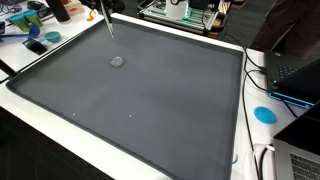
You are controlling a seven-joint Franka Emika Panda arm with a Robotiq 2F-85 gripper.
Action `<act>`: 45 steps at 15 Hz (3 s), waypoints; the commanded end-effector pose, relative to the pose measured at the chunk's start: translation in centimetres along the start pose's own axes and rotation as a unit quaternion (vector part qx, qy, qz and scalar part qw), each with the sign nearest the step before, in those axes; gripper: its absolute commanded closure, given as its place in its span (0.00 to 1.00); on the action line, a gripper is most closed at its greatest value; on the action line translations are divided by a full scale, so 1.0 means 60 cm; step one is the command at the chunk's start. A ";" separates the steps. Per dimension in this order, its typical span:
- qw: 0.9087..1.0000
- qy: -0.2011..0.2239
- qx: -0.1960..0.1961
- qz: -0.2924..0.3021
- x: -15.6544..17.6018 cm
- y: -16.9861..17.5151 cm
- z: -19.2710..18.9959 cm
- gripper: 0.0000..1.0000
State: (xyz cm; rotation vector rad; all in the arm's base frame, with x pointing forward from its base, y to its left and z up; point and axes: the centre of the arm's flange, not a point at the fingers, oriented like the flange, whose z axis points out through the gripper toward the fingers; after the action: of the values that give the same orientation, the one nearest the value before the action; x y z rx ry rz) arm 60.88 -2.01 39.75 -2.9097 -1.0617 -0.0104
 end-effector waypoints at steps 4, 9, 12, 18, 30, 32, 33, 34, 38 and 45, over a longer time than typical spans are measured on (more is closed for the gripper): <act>0.999 -0.001 0.018 -0.038 -0.035 0.013 0.124 0.99; 0.998 0.003 0.015 -0.060 -0.059 0.025 0.197 0.99; 0.998 0.008 0.015 -0.068 -0.065 0.027 0.225 0.99; 0.997 0.013 0.002 -0.079 -0.058 0.025 0.248 0.99; 0.995 0.024 -0.002 -0.101 -0.047 0.024 0.262 0.99; 0.994 0.022 0.004 -0.104 -0.042 0.019 0.264 0.99; 0.994 0.023 0.005 -0.105 -0.039 0.018 0.266 0.99; 0.994 0.023 0.006 -0.107 -0.036 0.018 0.269 0.99; 0.992 0.026 0.007 -0.120 -0.036 0.030 0.289 0.99; 0.993 0.014 0.022 -0.115 -0.060 0.051 0.318 0.99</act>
State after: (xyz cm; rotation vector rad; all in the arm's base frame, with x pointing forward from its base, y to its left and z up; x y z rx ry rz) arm 60.14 -4.49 22.96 -2.7581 -1.3706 -0.0633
